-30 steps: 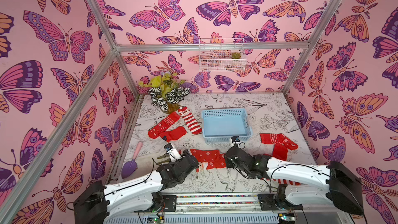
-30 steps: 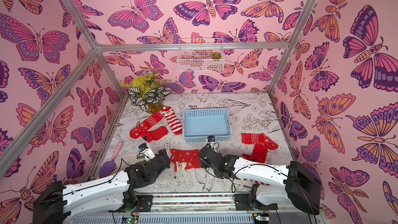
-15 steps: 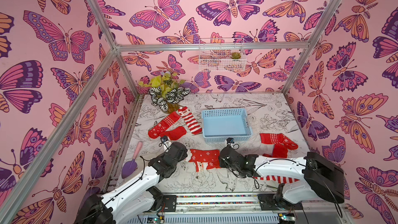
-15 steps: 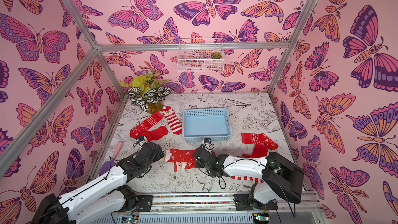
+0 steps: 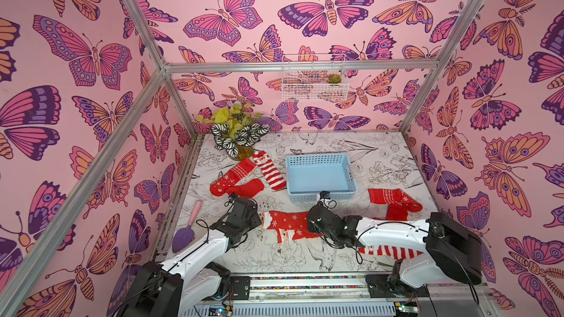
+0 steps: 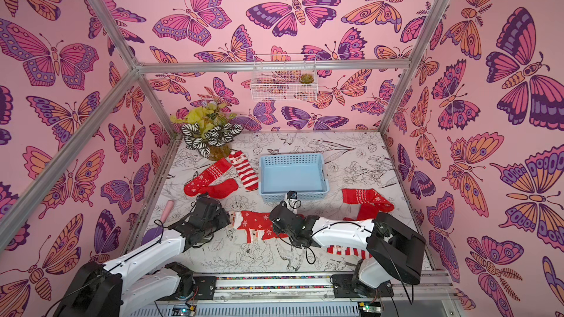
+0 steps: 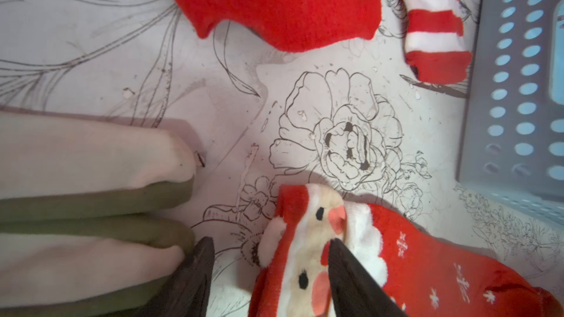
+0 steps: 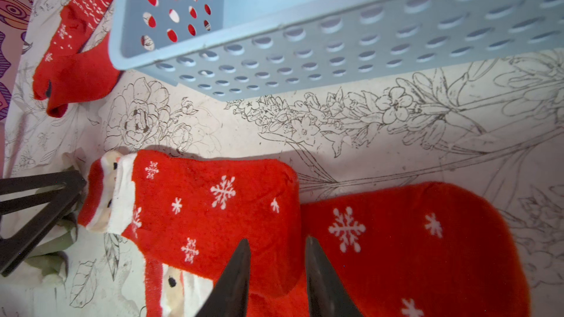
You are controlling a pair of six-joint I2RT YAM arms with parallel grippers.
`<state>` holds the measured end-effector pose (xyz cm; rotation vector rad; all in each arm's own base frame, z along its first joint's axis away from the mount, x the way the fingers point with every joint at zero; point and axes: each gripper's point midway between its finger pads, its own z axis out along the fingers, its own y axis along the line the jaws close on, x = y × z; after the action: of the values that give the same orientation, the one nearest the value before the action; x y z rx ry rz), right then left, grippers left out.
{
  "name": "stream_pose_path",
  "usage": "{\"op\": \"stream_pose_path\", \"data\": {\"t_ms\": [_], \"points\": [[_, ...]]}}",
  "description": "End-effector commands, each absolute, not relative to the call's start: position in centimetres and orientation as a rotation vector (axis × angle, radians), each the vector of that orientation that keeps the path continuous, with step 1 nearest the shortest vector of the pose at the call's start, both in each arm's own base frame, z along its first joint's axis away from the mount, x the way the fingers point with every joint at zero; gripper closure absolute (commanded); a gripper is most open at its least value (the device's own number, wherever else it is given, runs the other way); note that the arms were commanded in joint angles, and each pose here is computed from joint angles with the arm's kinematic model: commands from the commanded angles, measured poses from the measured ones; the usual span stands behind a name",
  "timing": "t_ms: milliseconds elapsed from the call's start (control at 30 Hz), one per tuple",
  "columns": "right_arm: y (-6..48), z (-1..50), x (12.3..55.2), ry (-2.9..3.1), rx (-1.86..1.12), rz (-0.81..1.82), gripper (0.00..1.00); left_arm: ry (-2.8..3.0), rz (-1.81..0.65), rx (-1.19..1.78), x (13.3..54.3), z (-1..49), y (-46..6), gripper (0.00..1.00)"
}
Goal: Place the socks together as a pair
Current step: Pick up the sock from the center of the board.
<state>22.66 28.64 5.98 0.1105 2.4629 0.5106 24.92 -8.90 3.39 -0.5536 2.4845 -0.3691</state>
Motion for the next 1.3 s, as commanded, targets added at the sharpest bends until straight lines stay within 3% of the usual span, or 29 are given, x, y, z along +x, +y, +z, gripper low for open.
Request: {"op": "stream_pose_path", "data": {"t_ms": [0,633,967,1067,1167,1267], "points": [[28.3,5.5,23.1,2.461,0.151,0.466,0.66,2.486,-0.395,-0.521,25.2,3.1,-9.1,0.40],[29.3,4.5,24.0,2.469,0.163,0.481,0.70,2.495,-0.461,-0.496,25.1,2.9,-9.8,0.45],[29.9,3.6,24.0,2.495,0.193,0.494,0.75,2.530,-0.467,-0.471,24.9,2.2,-10.2,0.53],[30.1,3.5,24.0,2.497,0.190,0.497,0.84,2.533,-0.479,-0.477,24.8,2.1,-10.3,0.61],[30.0,4.0,24.0,2.496,0.178,0.491,1.00,2.522,-0.513,-0.467,24.9,2.6,-10.7,0.72],[30.1,5.4,23.8,2.453,0.148,0.521,1.00,2.480,-0.569,-0.454,25.1,4.0,-11.2,0.88]]}}
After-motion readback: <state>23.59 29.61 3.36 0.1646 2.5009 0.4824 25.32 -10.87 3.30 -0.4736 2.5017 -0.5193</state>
